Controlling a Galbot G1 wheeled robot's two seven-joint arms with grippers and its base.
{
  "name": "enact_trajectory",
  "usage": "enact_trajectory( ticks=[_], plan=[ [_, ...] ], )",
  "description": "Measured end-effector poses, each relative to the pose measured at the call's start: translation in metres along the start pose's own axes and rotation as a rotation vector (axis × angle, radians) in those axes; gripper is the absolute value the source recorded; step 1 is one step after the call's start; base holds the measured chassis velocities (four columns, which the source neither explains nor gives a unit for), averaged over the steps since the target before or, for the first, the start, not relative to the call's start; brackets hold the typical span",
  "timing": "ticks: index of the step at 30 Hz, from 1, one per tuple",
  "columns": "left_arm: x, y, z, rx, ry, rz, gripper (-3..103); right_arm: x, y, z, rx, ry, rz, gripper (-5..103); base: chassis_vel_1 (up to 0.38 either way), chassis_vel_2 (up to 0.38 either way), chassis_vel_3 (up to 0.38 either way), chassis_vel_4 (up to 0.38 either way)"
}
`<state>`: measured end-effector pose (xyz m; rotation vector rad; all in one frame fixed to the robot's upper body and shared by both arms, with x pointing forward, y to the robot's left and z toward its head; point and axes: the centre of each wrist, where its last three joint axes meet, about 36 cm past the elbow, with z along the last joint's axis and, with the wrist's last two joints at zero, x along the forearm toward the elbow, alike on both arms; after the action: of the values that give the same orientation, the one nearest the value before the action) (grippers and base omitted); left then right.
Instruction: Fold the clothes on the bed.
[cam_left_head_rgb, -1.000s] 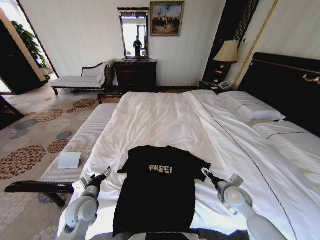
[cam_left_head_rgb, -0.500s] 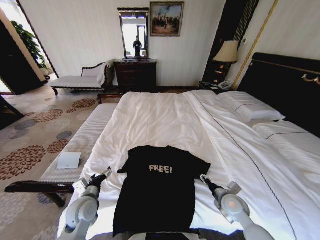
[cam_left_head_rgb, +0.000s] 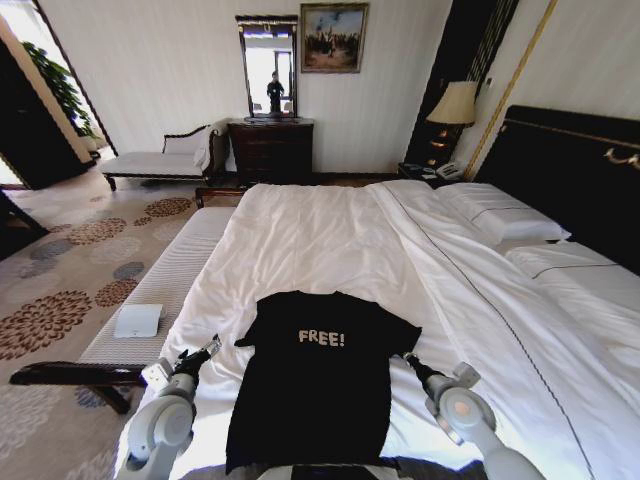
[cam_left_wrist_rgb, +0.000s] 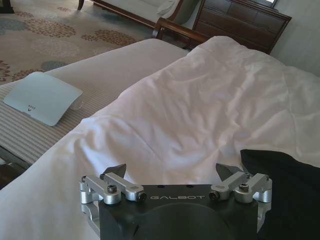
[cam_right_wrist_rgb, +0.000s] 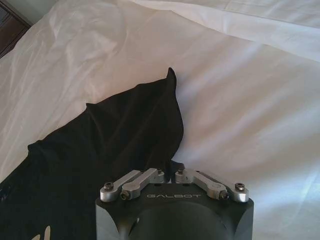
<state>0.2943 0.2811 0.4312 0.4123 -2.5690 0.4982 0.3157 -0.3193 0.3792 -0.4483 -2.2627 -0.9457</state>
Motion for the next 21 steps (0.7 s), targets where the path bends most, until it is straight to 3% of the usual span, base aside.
enact_trajectory(
  ticks=[4, 21],
  plan=[
    [0.001, -0.002, 0.000, 0.001, -0.003, 0.003, 100, 0.005, -0.003, -0.001, 0.011, -0.011, 0.003, 1, 0.000, 0.000, 0.000, 0.000],
    [-0.003, -0.005, 0.002, 0.012, 0.000, 0.009, 100, 0.026, -0.007, 0.013, 0.051, 0.008, 0.016, 0, 0.000, 0.000, 0.000, 0.000]
  ],
)
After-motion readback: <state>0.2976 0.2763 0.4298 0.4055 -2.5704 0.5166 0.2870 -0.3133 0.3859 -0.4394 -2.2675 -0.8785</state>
